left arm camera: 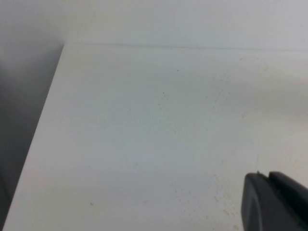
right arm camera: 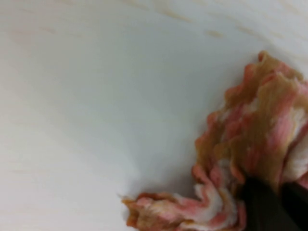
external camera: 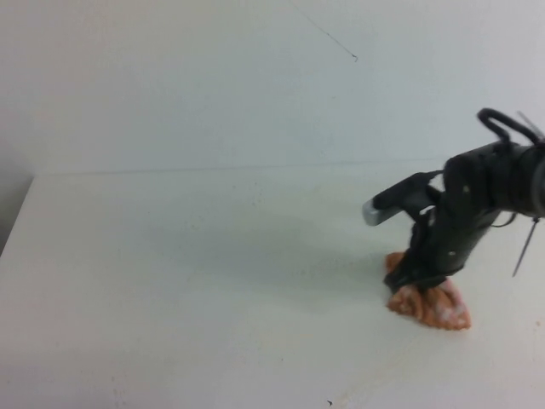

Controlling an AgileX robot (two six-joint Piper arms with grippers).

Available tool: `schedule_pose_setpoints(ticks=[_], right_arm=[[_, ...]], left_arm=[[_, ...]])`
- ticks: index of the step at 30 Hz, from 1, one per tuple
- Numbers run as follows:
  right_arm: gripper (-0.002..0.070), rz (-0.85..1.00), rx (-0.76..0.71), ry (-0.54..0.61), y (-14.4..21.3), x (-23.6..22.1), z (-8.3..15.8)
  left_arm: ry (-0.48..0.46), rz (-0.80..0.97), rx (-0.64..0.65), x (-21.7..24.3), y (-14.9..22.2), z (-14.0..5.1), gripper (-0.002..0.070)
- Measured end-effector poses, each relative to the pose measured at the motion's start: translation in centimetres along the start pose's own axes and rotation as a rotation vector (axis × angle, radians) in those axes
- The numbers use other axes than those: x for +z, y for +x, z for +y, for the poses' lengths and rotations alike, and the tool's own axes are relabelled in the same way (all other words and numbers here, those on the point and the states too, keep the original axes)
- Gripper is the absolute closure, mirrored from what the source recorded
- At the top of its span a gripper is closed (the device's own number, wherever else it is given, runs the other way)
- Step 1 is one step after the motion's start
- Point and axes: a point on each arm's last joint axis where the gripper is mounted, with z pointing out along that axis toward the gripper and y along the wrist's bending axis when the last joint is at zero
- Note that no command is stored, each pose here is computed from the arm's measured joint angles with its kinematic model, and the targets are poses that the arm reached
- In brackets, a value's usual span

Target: Wipe the table

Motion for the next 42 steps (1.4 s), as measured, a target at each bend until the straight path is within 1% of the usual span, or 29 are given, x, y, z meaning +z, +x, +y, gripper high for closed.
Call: schedule_pose_setpoints(ticks=[5,9,12,17,20,22,23,26,28,30,32,34,37,39,42], right_arm=[[0.0644,-0.027,-0.174,-0.053,-1.6,-0.5,6.6],[0.0644,-0.035,-0.295,-0.085,-1.7,-0.9,11.7],[0.0644,-0.033,-0.366,-0.122,-1.3,-1.3,15.0],[0.0645,0.021,-0.438,-0.228,0.0,-1.9,19.0],[0.0645,0.141,-0.455,-0.268,1.2,-2.1,19.6],[0.0645,0.225,-0.472,-0.265,1.9,-2.2,19.3],[0.0645,0.271,-0.493,-0.242,2.3,-2.3,18.9],[0.0645,0.386,-0.518,-0.096,2.9,-2.2,16.9],[0.0645,0.421,-0.490,0.065,2.6,-2.1,14.3],[0.0645,0.407,-0.435,0.181,2.0,-1.7,11.4],[0.0645,0.378,-0.364,0.251,1.5,-1.5,8.7],[0.0645,0.357,-0.280,0.293,1.2,-1.4,6.0],[0.0645,0.353,-0.188,0.305,0.9,-1.8,3.2],[0.0645,0.329,-0.149,0.299,0.5,-2.5,2.3],[0.0645,0.221,-0.116,0.282,-0.8,-4.5,2.2]], left_arm=[[0.000,0.000,0.000,0.0,0.0,0.0,0.0678],[0.000,0.000,0.000,0.0,0.0,0.0,0.0678],[0.000,0.000,0.000,0.0,0.0,0.0,0.0678],[0.000,0.000,0.000,0.0,0.0,0.0,0.0678],[0.000,0.000,0.000,0.0,0.0,0.0,0.0678],[0.000,0.000,0.000,0.0,0.0,0.0,0.0675],[0.000,0.000,0.000,0.0,0.0,0.0,0.0678],[0.000,0.000,0.000,0.0,0.0,0.0,0.0678],[0.000,0.000,0.000,0.0,0.0,0.0,0.0675],[0.000,0.000,0.000,0.0,0.0,0.0,0.0678],[0.000,0.000,0.000,0.0,0.0,0.0,0.0678],[0.000,0.000,0.000,0.0,0.0,0.0,0.0675],[0.000,0.000,0.000,0.0,0.0,0.0,0.0674],[0.000,0.000,0.000,0.0,0.0,0.0,0.0678],[0.000,0.000,0.000,0.0,0.0,0.0,0.0678]])
